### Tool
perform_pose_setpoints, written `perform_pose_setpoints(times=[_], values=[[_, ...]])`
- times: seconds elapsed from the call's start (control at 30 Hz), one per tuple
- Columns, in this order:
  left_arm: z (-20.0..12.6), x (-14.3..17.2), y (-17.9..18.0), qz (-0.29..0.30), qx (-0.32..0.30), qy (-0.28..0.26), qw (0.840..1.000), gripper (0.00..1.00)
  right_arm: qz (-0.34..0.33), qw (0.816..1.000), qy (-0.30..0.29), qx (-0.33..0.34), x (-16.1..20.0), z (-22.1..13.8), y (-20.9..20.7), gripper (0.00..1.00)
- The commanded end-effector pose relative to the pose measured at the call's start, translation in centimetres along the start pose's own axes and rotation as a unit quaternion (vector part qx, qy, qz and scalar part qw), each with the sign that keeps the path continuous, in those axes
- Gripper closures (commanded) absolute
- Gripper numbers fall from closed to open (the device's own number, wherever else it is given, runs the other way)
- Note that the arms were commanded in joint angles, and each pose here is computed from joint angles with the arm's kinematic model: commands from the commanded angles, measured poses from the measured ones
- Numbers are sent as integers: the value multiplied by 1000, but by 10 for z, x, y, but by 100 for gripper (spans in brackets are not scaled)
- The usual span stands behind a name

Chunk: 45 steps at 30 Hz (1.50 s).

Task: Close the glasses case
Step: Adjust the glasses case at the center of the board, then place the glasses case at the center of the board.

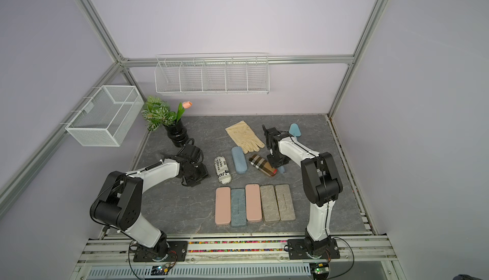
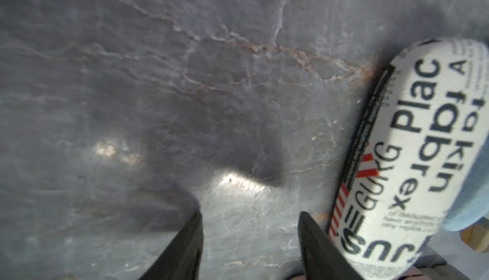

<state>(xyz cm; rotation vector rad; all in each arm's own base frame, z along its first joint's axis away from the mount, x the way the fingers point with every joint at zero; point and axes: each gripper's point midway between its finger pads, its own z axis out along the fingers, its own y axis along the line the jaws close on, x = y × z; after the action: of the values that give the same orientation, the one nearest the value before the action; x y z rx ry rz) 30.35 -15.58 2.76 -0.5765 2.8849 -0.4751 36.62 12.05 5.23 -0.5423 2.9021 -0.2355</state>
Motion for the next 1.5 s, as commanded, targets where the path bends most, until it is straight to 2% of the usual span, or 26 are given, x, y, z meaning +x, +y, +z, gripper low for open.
perform_pose_setpoints(times=[0.0, 0.27, 0.57, 0.83, 1.0, 1.07, 1.23, 1.47], values=[[14, 3, 0, 10, -14, 14, 1000, 42, 9, 1000, 0, -29, 1, -3, 23, 80], [27, 5, -24, 38, -10, 23, 999, 42, 24, 997, 12, -66, 14, -7, 63, 78], [31, -3, -52, 67, 3, 23, 998, 42, 40, 993, -7, -115, 15, -17, 92, 77], [27, -13, -66, 98, 5, 22, 995, 41, 68, 979, -29, -190, 17, -24, 112, 76], [22, -17, -67, 116, -6, 19, 993, 41, 103, 968, -41, -225, 19, -24, 104, 75], [20, -19, -65, 121, -12, 16, 992, 41, 117, 963, -45, -237, 20, -23, 95, 71], [12, -23, -67, 129, -19, 8, 991, 41, 136, 958, -49, -248, 21, -21, 72, 54], [4, -28, -70, 132, -23, 0, 991, 41, 133, 964, -37, -226, 25, -16, 53, 45]])
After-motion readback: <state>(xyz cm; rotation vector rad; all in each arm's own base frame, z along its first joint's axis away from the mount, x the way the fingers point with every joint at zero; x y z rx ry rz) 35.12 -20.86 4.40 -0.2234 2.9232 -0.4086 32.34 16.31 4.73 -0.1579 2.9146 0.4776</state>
